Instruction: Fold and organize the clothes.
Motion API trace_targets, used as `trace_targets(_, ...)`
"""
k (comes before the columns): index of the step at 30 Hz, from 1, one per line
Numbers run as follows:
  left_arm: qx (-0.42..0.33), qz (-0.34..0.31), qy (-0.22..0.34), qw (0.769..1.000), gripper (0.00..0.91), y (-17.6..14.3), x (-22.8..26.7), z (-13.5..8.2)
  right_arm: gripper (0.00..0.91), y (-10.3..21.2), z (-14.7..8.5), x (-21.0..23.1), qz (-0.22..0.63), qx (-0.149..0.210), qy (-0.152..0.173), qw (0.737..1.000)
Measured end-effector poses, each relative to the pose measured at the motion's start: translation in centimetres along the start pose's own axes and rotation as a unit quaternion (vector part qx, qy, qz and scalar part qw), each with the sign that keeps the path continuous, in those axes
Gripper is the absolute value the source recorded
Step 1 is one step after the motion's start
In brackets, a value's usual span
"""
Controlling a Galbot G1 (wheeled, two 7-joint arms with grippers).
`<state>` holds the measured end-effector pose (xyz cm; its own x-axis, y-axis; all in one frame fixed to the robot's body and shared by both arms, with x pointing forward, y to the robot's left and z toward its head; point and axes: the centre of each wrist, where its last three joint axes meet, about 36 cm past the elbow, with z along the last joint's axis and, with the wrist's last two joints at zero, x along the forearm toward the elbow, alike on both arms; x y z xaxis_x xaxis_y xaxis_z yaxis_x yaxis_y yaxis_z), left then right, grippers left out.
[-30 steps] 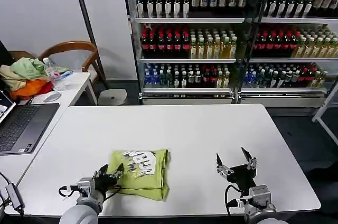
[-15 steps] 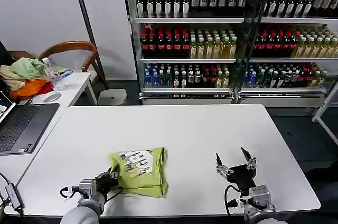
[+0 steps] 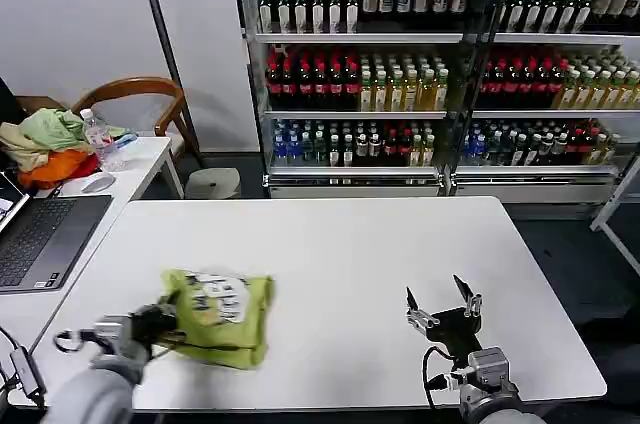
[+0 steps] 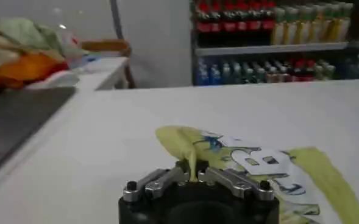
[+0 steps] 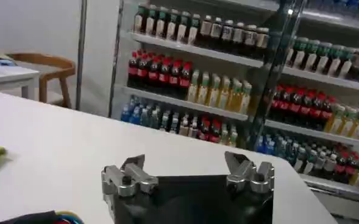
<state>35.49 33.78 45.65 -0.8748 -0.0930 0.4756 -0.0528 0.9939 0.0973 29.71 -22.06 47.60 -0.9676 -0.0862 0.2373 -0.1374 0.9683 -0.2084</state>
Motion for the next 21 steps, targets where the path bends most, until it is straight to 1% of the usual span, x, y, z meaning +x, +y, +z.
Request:
trace_targets(4, -0.023, -0.047, 0.001, 0.999, 0.040, 5.2, 0.4, -1.4, 0.907, 0.1, -0.1, -0.3, -0.005, -0.001, -0.003, 1.000)
trace_targets(6, -0.034, -0.071, -0.003, 0.997, 0.040, 7.6, 0.8, -2.6, 0.907, 0.3, -0.2, -0.4, -0.007, -0.001, -0.005, 1.000)
trace_targets(8, -0.043, -0.090, -0.012, 0.995, 0.040, 9.2, 1.3, -3.7, 0.907, 0.3, -0.2, -0.4, -0.008, -0.001, -0.005, 1.000)
trace_targets(10, -0.049, -0.100, -0.021, 0.994, 0.040, 10.0, 1.8, -4.6, 0.907, 0.4, -0.1, -0.5, -0.008, 0.000, -0.005, 1.000)
trace_targets(13, -0.059, -0.096, -0.038, 0.993, 0.040, 9.3, 2.8, -5.5, 0.907, 0.4, -0.1, -0.4, -0.008, 0.000, -0.004, 1.000)
trace_targets(16, -0.072, -0.081, -0.055, 0.993, 0.040, 6.8, 3.8, -5.5, 0.907, 0.4, -0.2, -0.3, -0.006, 0.000, -0.005, 1.000)
trace_targets(19, -0.091, -0.061, -0.059, 0.992, 0.040, 3.4, 4.3, -4.0, 0.907, 0.3, -0.2, -0.1, -0.003, 0.001, -0.004, 1.000)
trace_targets(21, -0.103, -0.041, -0.058, 0.992, 0.040, 0.8, 4.4, -2.4, 0.907, 0.3, -0.2, 0.0, -0.002, 0.001, -0.004, 1.000)
